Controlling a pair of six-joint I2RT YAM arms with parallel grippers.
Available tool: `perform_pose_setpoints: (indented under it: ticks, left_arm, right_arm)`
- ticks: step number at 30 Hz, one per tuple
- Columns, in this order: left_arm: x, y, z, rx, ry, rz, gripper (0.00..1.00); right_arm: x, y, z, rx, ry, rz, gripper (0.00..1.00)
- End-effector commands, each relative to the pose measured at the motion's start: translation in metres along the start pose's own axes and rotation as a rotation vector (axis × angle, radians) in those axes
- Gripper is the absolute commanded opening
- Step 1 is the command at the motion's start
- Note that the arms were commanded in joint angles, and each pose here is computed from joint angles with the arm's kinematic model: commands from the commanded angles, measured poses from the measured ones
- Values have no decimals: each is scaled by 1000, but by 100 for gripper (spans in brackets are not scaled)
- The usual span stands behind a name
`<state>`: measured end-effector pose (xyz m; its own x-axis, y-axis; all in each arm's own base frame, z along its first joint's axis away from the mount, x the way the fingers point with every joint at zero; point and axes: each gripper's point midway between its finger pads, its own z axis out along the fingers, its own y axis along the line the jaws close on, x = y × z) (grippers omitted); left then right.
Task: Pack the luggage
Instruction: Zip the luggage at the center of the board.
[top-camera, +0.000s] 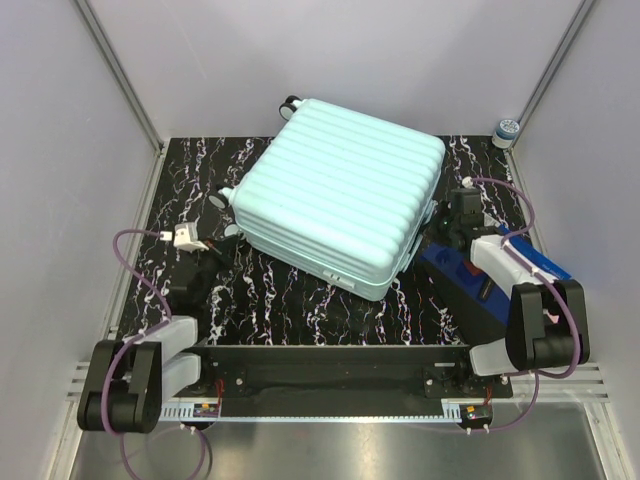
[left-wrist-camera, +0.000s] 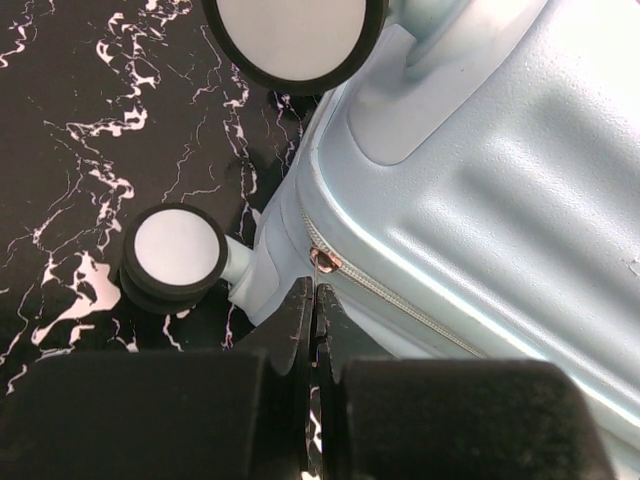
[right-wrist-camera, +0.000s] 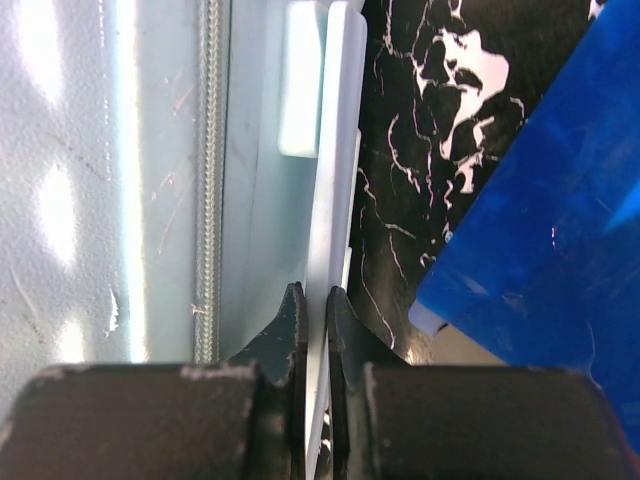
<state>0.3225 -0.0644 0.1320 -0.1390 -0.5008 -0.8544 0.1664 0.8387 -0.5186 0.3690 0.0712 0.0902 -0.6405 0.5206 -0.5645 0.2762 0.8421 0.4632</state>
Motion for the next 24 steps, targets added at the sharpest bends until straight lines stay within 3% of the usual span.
perform_pose_setpoints:
  ticks: [1, 11, 24]
  left_arm:
    - [-25, 11, -2, -64, -110, 45, 0]
    - [-33, 36, 12, -202, -121, 42, 0]
    - [-62, 55, 34, -262, -161, -17, 0]
  right_arm:
    - [10, -3, -10, 14, 42, -7, 0]
    - [-15, -11, 11, 100, 15, -29, 0]
    - [-25, -12, 13, 107, 6, -30, 0]
